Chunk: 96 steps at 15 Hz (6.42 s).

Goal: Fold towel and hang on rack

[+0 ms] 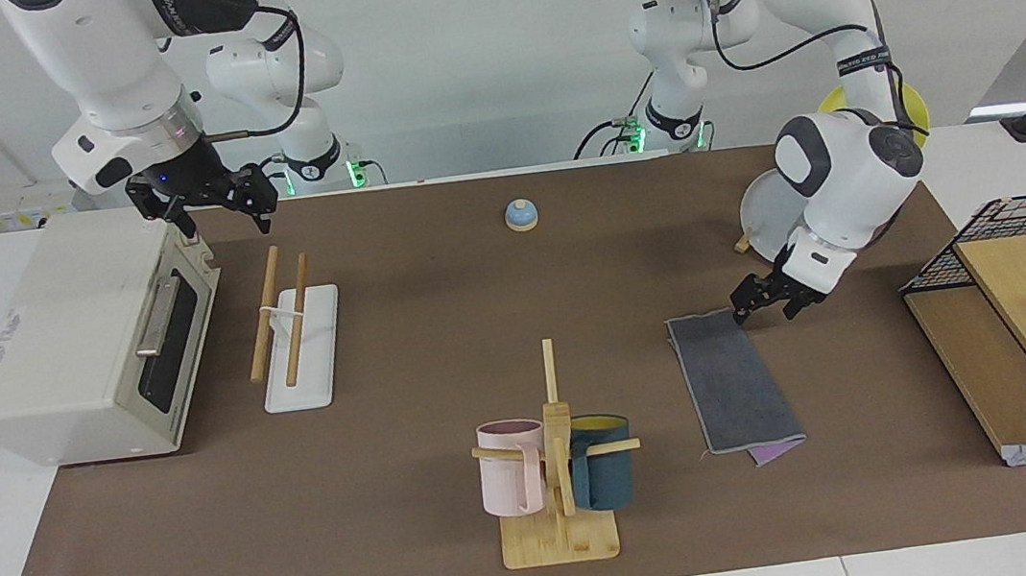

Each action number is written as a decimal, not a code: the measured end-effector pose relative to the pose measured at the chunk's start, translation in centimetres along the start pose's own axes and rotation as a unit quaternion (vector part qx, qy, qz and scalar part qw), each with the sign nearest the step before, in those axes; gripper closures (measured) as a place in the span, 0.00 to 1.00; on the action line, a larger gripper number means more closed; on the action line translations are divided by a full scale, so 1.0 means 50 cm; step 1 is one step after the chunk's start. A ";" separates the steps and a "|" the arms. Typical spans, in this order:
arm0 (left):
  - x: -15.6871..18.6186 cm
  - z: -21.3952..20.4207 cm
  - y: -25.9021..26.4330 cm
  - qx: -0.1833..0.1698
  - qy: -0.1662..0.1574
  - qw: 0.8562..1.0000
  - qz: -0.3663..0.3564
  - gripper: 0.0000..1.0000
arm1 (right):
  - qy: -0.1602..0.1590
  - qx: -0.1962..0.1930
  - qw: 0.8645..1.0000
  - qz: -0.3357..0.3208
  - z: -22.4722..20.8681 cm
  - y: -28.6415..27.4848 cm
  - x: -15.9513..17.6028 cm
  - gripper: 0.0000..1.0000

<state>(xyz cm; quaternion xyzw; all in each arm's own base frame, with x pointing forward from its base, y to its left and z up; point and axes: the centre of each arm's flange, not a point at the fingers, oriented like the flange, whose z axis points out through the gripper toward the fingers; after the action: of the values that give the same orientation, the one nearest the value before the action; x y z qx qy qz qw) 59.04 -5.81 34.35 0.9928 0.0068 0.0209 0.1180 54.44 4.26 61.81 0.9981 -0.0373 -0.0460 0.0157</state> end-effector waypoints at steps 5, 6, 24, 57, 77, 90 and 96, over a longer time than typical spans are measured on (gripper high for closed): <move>0.002 0.086 0.007 -0.021 -0.013 1.000 -0.011 0.02 | 0.000 0.000 1.000 0.000 0.000 0.000 0.000 0.00; 0.001 0.093 0.007 -0.021 -0.015 1.000 -0.010 0.05 | 0.000 0.000 1.000 0.000 0.000 0.000 0.000 0.00; 0.029 0.108 0.003 -0.022 -0.012 1.000 -0.007 0.70 | 0.000 0.000 1.000 0.000 0.000 -0.001 0.000 0.00; -0.085 -0.384 0.468 -0.091 -0.058 0.703 -0.703 0.98 | -0.025 0.156 0.978 0.135 0.072 -0.106 -0.036 0.00; -0.192 -0.376 0.679 -0.175 -0.092 0.475 -0.857 0.98 | -0.140 0.361 0.708 0.591 0.085 -0.373 -0.072 0.00; -0.190 -0.372 0.677 -0.177 -0.094 0.458 -0.866 0.98 | -0.099 0.398 0.699 0.586 0.126 -0.444 -0.057 0.00; -0.191 -0.371 0.676 -0.177 -0.094 0.457 -0.866 0.98 | -0.074 0.417 0.707 0.566 0.141 -0.490 -0.060 0.26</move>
<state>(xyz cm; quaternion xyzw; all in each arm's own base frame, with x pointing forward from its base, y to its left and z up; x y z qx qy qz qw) 49.00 -34.52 59.91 0.4293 0.8486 -0.1845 0.2482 52.57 28.72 54.22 0.6879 -0.6116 -0.0814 -0.3822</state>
